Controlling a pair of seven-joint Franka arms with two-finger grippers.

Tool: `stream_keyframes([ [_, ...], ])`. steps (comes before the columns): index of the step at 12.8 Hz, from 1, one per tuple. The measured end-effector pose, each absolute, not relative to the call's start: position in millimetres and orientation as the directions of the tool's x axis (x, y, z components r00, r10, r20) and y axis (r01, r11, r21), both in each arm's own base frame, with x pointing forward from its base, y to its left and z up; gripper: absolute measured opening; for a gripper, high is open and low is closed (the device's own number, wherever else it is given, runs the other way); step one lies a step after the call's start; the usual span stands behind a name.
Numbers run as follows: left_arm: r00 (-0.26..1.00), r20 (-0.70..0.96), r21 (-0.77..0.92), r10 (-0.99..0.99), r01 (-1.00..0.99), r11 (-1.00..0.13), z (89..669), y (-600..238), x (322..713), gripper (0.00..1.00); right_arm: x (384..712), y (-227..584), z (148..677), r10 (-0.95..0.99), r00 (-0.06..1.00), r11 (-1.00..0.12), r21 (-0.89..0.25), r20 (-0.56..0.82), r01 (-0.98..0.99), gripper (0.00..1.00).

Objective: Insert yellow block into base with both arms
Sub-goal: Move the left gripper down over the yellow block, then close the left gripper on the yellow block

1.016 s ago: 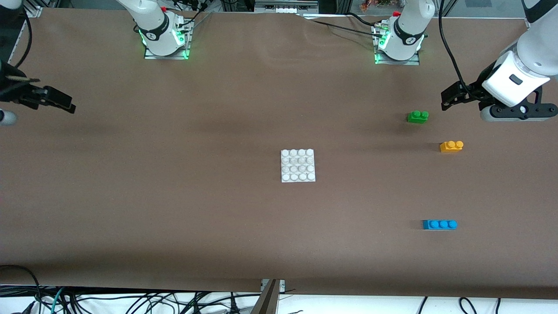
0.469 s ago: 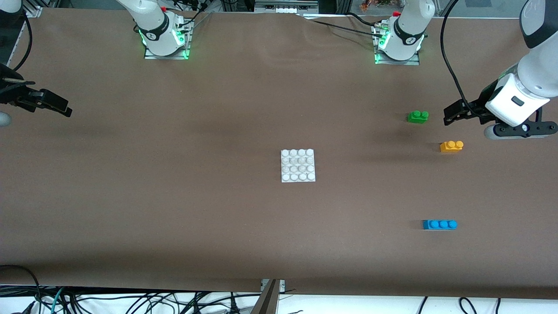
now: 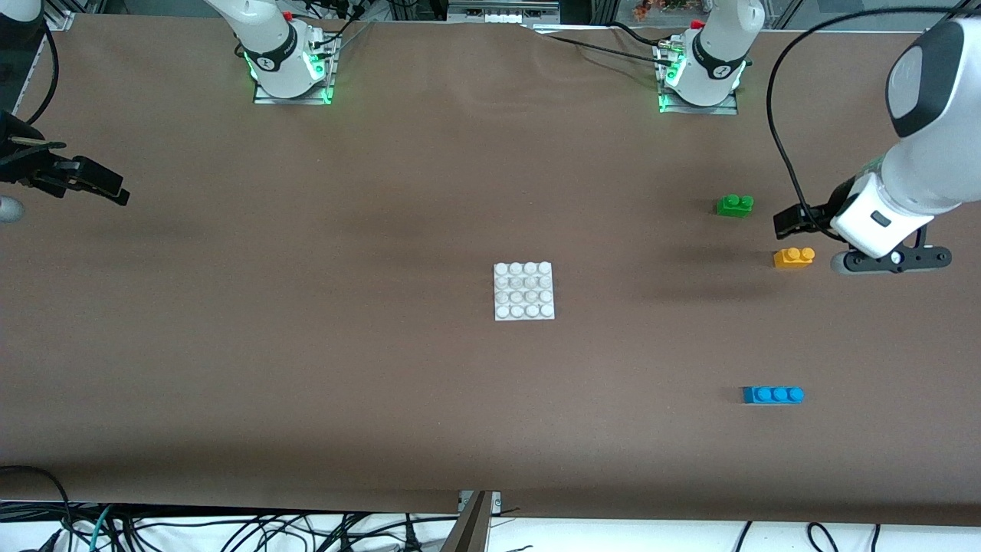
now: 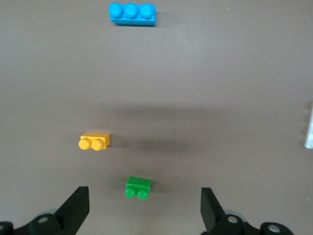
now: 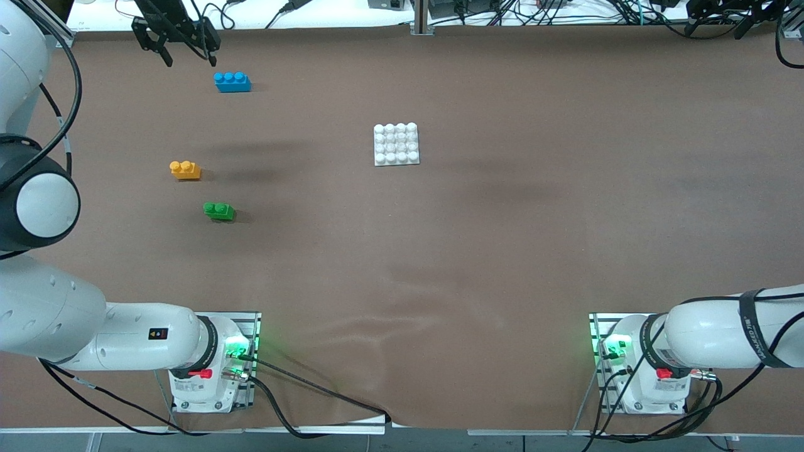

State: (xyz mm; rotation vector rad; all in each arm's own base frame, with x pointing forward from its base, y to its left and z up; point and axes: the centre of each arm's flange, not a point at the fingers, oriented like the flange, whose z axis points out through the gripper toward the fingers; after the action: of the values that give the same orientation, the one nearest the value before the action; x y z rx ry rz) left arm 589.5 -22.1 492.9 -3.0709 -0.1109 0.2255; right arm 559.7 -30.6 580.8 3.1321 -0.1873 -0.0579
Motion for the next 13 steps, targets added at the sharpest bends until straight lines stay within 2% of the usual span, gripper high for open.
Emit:
stream_keyframes([
  [6,0.989,-0.134,-0.076,0.064,0.054,-0.996,417.0,18.9,592.7,1.00,559.9,-30.2,580.4,-0.118,0.992,-0.993,0.006,-0.037,-0.118,1.00],
  [13,0.991,-0.129,-0.066,0.042,0.033,-0.997,362.8,69.7,588.9,1.00,561.4,-28.8,576.6,-0.116,0.992,-0.993,0.007,-0.046,-0.116,1.00],
])
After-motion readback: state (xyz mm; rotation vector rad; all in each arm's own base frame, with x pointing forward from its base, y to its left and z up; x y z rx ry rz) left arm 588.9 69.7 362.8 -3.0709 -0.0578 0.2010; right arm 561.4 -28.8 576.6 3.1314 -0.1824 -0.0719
